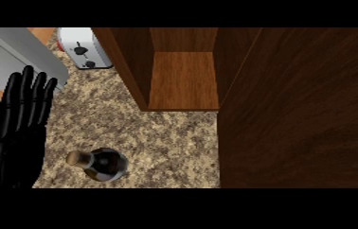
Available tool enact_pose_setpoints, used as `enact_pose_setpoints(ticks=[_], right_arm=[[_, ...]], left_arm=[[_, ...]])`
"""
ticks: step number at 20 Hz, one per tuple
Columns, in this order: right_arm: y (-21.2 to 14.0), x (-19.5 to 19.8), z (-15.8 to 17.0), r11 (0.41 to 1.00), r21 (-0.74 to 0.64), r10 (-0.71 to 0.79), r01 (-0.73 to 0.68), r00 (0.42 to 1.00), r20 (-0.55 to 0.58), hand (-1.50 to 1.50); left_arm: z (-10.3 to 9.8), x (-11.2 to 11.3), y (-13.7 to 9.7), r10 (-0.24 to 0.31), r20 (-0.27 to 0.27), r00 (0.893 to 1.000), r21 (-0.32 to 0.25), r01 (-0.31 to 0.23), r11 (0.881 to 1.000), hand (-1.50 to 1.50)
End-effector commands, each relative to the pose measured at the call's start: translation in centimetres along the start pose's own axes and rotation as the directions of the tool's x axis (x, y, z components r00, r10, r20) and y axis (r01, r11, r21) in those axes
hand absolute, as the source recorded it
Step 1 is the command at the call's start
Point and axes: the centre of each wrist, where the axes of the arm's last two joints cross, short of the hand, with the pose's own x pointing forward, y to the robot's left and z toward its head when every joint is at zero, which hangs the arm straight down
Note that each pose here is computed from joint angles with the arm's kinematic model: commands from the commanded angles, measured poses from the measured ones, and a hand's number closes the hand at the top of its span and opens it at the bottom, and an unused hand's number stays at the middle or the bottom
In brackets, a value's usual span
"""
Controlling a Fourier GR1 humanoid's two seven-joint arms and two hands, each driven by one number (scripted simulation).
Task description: Pick up the wine, place it into the cabinet and close the cabinet
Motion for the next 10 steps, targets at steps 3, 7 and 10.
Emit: enact_pose_setpoints(ticks=[3, 7, 10], right_arm=[[-0.7, 2.3, 2.7, 0.999, -0.019, 0.047, -0.046, 0.998, 0.032, -1.5], [0.4, 0.3, 3.3, 0.98, 0.16, -0.091, 0.115, 0.984, -0.152, -1.5], [-1.0, 2.6, 4.0, 0.962, 0.227, -0.112, 0.15, 0.978, -0.173, -1.5]], left_arm=[[0.3, -0.2, -0.1, -0.102, 0.032, 0.994, 0.085, 0.099, 0.991, -1.5], [0.8, -0.9, -1.5, 0.159, -0.101, 0.982, 0.194, -0.137, 0.971, -1.5], [0.2, -0.2, -2.5, 0.199, -0.12, 0.973, 0.228, -0.168, 0.959, -1.5]])
